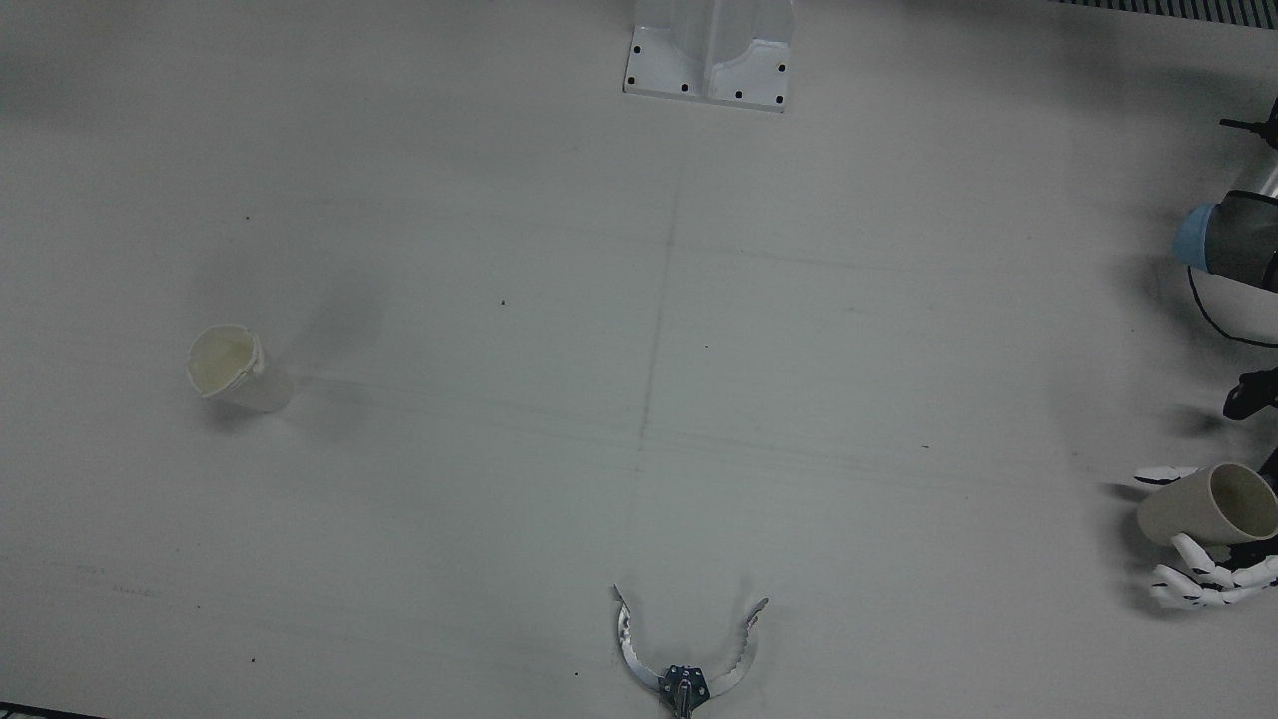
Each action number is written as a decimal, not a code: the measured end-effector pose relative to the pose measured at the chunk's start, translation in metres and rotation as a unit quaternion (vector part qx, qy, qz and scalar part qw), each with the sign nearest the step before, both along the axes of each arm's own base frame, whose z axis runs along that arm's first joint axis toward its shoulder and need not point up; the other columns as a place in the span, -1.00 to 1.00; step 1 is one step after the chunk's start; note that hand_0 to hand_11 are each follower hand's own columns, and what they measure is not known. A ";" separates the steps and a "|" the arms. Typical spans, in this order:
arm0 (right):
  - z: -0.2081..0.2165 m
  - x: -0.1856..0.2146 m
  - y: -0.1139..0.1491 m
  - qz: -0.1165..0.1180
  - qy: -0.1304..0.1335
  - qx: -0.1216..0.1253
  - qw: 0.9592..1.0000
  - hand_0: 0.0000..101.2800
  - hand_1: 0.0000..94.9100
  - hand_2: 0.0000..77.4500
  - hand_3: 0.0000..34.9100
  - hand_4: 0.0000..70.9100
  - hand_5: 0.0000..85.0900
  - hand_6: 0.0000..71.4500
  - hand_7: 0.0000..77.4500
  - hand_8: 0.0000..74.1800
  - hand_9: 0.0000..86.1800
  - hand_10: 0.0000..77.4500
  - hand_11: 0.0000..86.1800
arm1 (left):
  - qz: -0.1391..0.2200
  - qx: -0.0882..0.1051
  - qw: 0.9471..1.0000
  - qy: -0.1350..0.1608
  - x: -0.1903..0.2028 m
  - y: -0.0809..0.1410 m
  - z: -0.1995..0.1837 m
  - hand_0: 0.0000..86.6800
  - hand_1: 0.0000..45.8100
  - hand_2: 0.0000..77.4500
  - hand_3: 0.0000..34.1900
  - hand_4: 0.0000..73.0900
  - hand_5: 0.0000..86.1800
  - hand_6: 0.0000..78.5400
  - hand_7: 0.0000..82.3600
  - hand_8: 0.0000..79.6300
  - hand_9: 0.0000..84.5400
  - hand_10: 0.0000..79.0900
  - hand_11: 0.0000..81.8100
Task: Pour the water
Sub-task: 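Lift the beige cup off the table with the left hand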
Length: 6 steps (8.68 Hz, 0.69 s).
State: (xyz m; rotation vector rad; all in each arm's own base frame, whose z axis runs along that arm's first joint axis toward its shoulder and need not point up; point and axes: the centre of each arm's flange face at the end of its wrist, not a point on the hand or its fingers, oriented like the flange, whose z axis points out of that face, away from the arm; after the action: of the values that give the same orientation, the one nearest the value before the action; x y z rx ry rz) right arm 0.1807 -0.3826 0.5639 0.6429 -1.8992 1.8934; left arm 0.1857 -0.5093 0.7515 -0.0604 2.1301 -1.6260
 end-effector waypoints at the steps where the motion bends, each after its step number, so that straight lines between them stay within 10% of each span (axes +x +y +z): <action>1: -0.002 0.003 0.001 0.003 -0.001 0.002 1.000 0.00 -0.60 -0.45 0.17 -0.85 -0.80 -0.44 -0.58 -0.72 -0.80 -1.00 -0.99 | -0.003 0.002 1.000 0.011 -0.015 0.005 -0.023 0.86 0.33 -0.70 -1.00 0.15 0.10 -0.24 -0.03 -0.33 -0.37 -0.64 -0.41; 3: -0.002 0.004 0.001 0.005 -0.001 0.003 1.000 0.00 -0.60 -0.46 0.18 -0.89 -0.81 -0.54 -0.62 -0.74 -0.80 -1.00 -0.99 | 0.001 0.014 1.000 0.026 -0.040 0.026 -0.079 0.85 0.38 -0.01 -1.00 0.19 0.15 -0.22 -0.03 -0.37 -0.42 -0.72 -0.48; 6: 0.048 -0.013 -0.007 -0.016 -0.015 -0.042 0.999 -0.01 -0.70 -0.49 0.20 -0.94 -0.81 -0.48 -0.66 -0.74 -0.80 -0.99 -0.99 | 0.033 0.024 0.999 0.033 -0.038 0.038 -0.132 0.86 0.29 0.07 -1.00 0.24 0.14 -0.22 -0.03 -0.44 -0.46 -0.72 -0.56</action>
State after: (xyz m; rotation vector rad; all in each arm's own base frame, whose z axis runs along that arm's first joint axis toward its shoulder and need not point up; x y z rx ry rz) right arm 0.1673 -0.3894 0.6119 0.5574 -1.8258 1.9625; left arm 0.1481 -0.4708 0.6199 -0.1684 2.1918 -1.5534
